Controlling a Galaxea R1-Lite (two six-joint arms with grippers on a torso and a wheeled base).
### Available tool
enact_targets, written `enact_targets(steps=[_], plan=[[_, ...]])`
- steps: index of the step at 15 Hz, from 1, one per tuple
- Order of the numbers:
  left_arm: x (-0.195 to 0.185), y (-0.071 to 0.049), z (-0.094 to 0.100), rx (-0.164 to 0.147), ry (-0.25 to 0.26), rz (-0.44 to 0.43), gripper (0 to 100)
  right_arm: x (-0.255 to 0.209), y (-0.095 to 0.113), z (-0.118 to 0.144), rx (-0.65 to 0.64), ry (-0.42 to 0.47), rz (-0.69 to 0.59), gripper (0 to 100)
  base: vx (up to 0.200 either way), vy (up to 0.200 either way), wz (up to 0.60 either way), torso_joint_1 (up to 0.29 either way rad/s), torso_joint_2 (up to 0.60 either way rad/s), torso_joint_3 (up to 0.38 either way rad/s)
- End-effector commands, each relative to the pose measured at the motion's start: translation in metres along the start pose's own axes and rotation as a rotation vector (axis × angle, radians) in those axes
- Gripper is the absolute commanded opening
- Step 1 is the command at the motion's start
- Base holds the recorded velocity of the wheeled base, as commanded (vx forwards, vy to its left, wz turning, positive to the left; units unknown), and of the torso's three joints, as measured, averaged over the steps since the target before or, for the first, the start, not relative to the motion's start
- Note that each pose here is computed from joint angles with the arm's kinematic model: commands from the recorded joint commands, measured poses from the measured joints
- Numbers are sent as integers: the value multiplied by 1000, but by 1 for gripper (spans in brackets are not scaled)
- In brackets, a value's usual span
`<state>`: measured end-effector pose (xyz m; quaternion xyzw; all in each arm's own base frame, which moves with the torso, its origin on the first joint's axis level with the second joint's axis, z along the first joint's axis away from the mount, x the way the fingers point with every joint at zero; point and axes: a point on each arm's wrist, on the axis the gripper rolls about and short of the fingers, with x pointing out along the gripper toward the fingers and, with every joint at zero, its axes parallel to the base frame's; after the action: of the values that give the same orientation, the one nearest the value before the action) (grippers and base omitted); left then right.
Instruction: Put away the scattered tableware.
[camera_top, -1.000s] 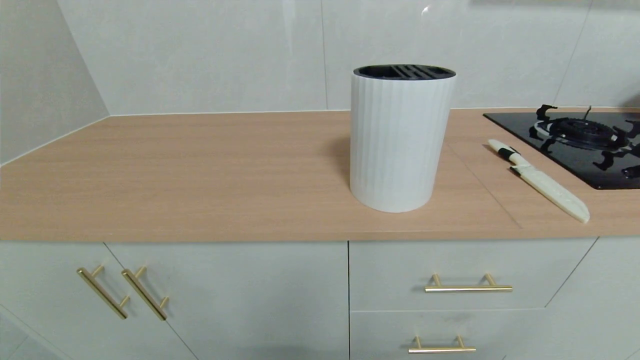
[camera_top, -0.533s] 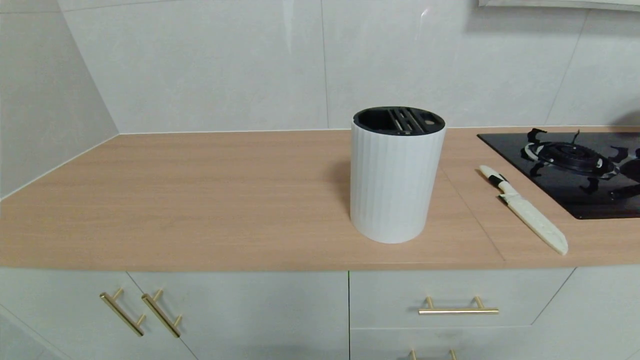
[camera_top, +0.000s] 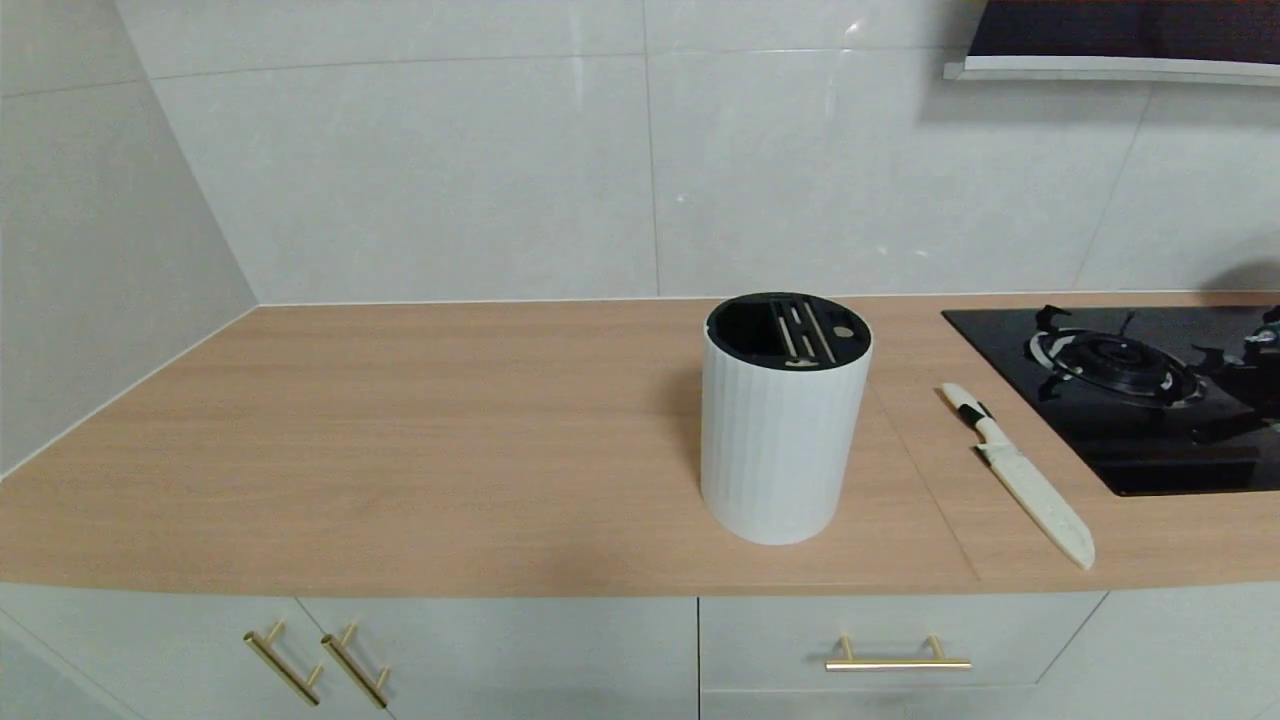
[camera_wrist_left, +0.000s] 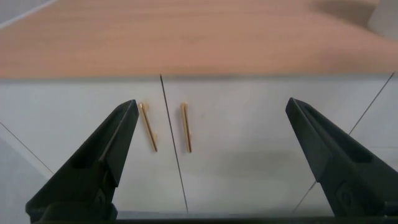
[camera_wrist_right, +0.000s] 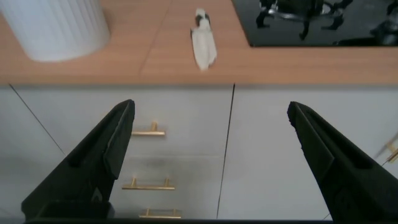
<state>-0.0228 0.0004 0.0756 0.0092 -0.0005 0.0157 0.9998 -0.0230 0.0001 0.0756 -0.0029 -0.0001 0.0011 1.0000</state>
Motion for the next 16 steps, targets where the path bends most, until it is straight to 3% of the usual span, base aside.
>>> enact_targets(steps=[1,10,16], plan=[[0,0,0,0,0,1,100,0,0,0,1,0,1,100,0,0,0,246,-535,-290],[0,0,0,0,0,1,100,0,0,0,0,2,1,100,0,0,0,265,-569,-305],[0,0,0,0,0,1,100,0,0,0,0,2,1,100,0,0,0,136,-281,-151]])
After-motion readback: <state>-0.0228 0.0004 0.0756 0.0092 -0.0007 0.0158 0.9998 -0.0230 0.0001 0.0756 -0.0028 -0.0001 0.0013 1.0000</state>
